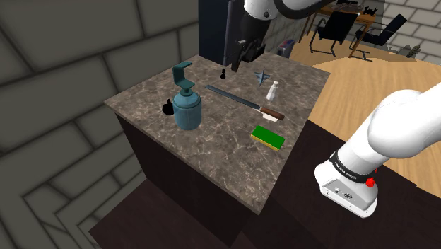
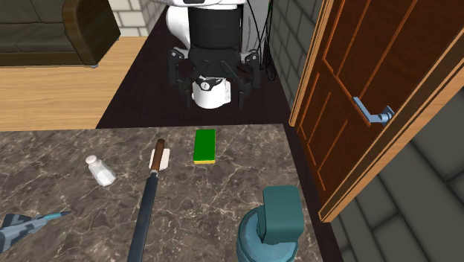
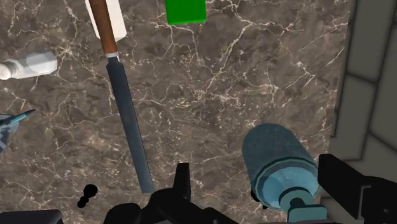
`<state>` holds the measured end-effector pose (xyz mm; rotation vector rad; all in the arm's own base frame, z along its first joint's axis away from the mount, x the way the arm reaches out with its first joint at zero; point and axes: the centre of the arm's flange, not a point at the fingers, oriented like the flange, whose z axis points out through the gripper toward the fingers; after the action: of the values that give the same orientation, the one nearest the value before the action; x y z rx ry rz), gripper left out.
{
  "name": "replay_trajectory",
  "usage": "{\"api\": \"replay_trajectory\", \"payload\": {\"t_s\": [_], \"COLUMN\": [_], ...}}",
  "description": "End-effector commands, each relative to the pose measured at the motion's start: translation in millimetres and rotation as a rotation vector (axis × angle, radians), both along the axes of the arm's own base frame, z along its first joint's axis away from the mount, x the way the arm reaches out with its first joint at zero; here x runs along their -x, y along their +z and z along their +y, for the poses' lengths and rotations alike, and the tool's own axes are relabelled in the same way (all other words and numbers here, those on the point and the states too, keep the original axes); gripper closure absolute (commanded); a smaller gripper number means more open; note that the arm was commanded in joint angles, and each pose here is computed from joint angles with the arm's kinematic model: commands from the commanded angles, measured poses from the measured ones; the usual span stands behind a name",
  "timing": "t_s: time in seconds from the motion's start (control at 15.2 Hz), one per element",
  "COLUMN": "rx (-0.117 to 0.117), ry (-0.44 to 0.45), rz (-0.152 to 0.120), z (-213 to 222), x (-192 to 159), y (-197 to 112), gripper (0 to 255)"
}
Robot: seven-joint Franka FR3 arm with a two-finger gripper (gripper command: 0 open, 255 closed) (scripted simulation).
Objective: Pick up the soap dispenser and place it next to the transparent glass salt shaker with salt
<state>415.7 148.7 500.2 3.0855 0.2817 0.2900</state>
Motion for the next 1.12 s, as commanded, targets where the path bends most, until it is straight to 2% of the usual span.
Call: {"api": "replay_trajectory", "payload": {"t_s": [0.0, 0.73, 1.06], "rx": [-0.011, -0.061, -0.063], "ry": [0.009, 0.060, 0.063], "rz": [-0.017, -0.101, -0.105], "z": [15.0, 104.8, 111.1], "x": [-16.5, -95.2, -105.5], "y": [-11.1, -68.7, -91.7], "gripper": [0, 0, 0]}}
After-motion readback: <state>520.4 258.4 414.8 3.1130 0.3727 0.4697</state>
